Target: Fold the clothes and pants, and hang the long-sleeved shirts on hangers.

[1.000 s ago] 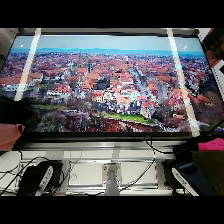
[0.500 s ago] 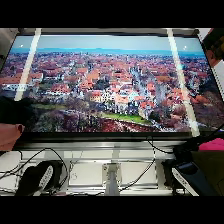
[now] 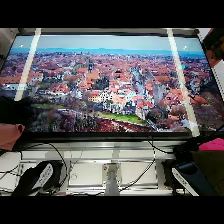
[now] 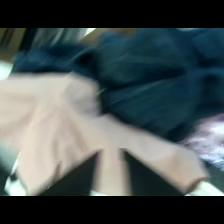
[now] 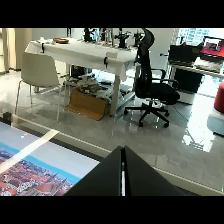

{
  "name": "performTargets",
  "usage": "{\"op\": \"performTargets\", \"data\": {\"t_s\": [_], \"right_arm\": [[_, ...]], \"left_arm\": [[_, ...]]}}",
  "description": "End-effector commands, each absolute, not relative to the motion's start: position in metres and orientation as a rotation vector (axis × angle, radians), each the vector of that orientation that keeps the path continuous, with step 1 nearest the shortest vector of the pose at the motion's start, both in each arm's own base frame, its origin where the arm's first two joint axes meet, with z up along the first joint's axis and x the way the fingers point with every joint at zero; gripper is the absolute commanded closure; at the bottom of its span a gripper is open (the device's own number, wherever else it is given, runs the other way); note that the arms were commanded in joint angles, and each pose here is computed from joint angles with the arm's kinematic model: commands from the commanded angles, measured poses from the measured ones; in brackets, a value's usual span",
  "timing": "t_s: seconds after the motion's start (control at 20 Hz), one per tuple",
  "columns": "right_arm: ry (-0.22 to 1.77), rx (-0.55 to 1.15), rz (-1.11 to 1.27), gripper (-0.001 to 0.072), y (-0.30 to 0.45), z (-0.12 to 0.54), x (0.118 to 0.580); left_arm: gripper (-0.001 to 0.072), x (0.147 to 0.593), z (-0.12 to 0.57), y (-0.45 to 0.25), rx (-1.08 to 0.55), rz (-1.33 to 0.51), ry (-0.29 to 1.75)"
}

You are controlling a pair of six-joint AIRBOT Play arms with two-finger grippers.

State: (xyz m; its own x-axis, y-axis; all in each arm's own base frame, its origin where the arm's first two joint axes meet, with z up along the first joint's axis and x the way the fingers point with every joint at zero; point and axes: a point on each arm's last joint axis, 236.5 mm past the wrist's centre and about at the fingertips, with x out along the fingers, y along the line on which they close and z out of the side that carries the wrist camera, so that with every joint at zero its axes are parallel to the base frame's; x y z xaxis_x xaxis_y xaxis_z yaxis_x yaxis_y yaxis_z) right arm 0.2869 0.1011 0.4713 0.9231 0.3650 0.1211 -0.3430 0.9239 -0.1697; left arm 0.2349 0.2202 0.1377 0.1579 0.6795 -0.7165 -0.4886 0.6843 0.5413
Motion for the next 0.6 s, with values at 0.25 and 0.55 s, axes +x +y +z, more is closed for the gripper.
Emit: {"op": "performTargets", "data": {"t_s": [0.25, 0.55], "right_arm": [[-0.154, -0.147, 0.364, 0.0703, 0.101, 0.472, 0.287], [-0.154, -0.146, 0.364, 0.0702, 0.101, 0.472, 0.287]], "left_arm": [[0.0024, 0.130, 0.116, 0.298, -0.042, 1.246, 1.298], [0.0026, 0.135, 0.086, 0.309, -0.178, 1.263, 1.288]]}}
